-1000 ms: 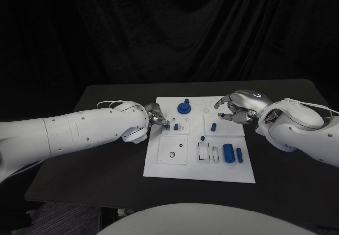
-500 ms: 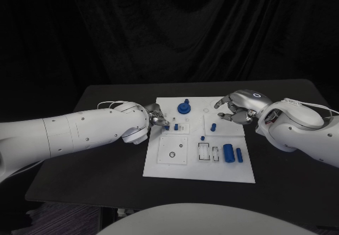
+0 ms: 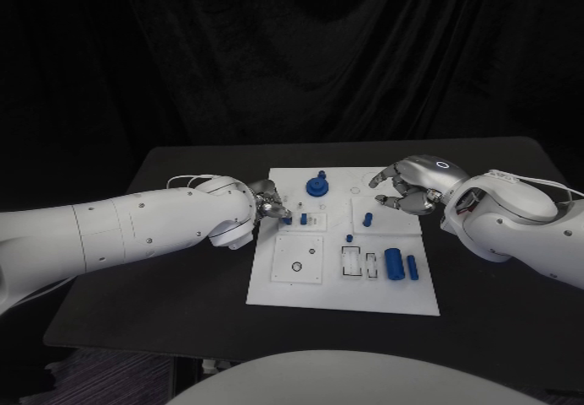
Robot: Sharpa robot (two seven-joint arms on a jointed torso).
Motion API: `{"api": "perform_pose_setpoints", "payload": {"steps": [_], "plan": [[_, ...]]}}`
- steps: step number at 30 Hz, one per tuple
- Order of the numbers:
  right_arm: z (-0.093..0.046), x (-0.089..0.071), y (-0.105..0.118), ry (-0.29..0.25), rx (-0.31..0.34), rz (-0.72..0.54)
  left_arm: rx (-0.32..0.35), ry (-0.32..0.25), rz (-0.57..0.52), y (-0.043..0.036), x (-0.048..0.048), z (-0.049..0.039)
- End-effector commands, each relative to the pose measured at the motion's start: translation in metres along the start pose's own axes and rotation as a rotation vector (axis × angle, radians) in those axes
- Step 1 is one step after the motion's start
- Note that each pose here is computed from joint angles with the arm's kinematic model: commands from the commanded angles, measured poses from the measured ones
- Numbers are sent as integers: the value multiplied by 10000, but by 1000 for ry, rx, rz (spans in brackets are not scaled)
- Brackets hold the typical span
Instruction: Assemble the parts on the task board
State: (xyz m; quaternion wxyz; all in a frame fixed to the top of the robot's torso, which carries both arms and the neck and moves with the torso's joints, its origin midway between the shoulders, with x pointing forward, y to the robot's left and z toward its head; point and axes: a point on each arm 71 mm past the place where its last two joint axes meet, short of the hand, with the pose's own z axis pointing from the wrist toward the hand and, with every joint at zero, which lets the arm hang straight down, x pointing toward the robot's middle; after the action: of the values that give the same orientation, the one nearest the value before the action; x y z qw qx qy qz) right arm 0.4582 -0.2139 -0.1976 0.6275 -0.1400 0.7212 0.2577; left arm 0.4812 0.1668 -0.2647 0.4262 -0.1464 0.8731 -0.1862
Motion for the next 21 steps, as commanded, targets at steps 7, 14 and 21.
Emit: {"api": "perform_pose_setpoints", "payload": {"steps": [7, 14, 21], "plan": [[-10, 26, -13, 17, 21, 0, -8, 29, 3, 35, 96, 23], [-10, 31, -14, 21, 22, 0, -1, 18, -4, 36, 104, 35], [-11, 35, -16, 25, 23, -1, 6, 8, -10, 29, 105, 40]]}}
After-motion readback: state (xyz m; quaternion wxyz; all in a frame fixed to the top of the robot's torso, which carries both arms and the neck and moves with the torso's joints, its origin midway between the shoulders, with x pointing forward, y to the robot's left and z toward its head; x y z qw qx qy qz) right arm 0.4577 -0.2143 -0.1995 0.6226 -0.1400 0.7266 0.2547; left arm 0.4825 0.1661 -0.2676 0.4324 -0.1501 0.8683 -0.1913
